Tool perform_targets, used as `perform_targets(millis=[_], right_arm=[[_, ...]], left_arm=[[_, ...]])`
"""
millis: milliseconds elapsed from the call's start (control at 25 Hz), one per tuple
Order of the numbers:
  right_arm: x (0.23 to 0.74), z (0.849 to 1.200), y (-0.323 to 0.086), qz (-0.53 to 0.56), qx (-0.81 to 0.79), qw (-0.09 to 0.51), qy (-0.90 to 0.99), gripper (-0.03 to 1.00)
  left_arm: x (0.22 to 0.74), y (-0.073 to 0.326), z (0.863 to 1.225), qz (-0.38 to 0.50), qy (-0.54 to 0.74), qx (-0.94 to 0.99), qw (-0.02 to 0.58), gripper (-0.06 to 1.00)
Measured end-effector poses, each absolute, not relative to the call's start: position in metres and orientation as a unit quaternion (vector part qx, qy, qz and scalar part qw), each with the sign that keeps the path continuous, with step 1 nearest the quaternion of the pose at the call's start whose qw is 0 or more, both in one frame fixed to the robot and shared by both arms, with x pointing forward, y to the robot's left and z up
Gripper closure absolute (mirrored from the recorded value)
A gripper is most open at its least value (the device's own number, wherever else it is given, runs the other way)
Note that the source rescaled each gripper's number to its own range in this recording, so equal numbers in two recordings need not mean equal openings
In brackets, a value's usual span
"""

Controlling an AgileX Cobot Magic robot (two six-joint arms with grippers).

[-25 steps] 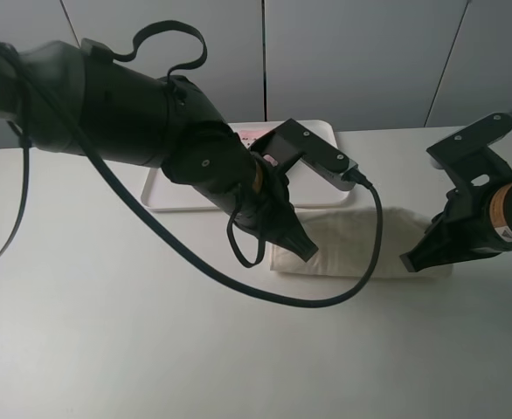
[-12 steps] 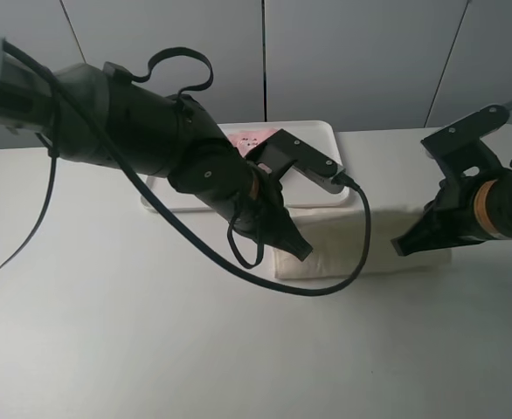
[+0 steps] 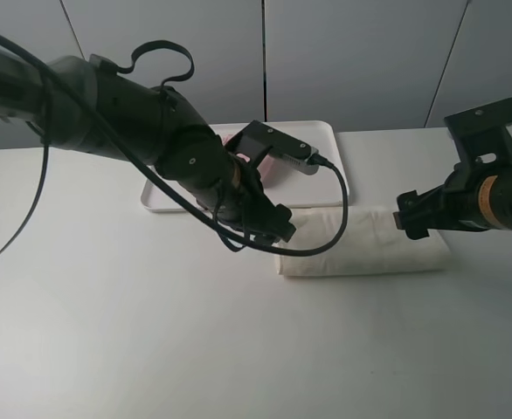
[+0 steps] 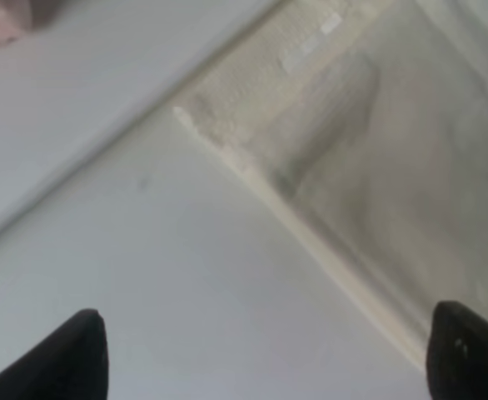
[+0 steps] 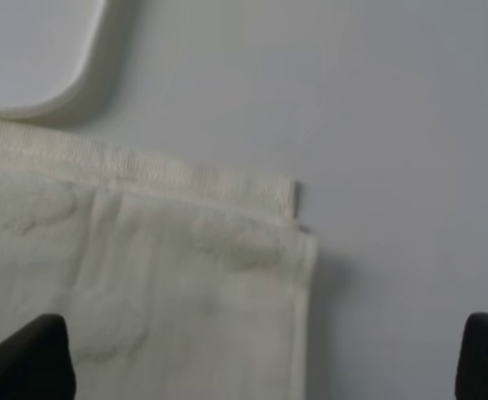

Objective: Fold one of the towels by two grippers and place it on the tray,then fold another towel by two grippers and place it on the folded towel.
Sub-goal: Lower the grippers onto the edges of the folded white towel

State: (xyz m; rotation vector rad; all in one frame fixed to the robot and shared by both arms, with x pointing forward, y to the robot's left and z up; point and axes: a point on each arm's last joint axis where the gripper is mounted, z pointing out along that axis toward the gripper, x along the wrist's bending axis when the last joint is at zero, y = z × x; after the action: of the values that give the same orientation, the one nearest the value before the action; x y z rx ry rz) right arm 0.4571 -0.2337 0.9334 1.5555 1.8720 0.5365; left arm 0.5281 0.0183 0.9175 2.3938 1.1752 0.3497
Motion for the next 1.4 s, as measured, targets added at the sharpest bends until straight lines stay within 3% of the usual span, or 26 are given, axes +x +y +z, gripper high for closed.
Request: perform_targets(millis=[400, 760, 960, 1200, 1400], right_arm=[[0.466, 0.937, -0.242, 0.195, 0.651, 0.248, 0.691, -0.03], [0.493, 0.958, -0.232, 0.071, 0.645, 0.193, 0.736, -0.03], [0.507, 0.96, -0.232, 0.064, 0.664, 0.159, 0.728, -0.03], [0.519, 0.95, -0.246, 0.039, 0.687, 0.066, 0.723, -0.03], [0.522, 0.948, -0.248, 0.035, 0.679, 0.061, 0.731, -0.03]], left_arm=[[0.555, 0.03, 0.926, 0.08, 0.553, 0.812, 0.166, -0.05], [0.574, 0.008, 0.917, 0.031, 0.568, 0.809, 0.145, -0.05], [0.579, 0.002, 0.919, 0.026, 0.57, 0.809, 0.141, -0.05], [0.577, 0.003, 0.903, 0.009, 0.59, 0.801, 0.103, -0.05], [0.575, 0.002, 0.898, -0.008, 0.623, 0.776, 0.098, -0.05]])
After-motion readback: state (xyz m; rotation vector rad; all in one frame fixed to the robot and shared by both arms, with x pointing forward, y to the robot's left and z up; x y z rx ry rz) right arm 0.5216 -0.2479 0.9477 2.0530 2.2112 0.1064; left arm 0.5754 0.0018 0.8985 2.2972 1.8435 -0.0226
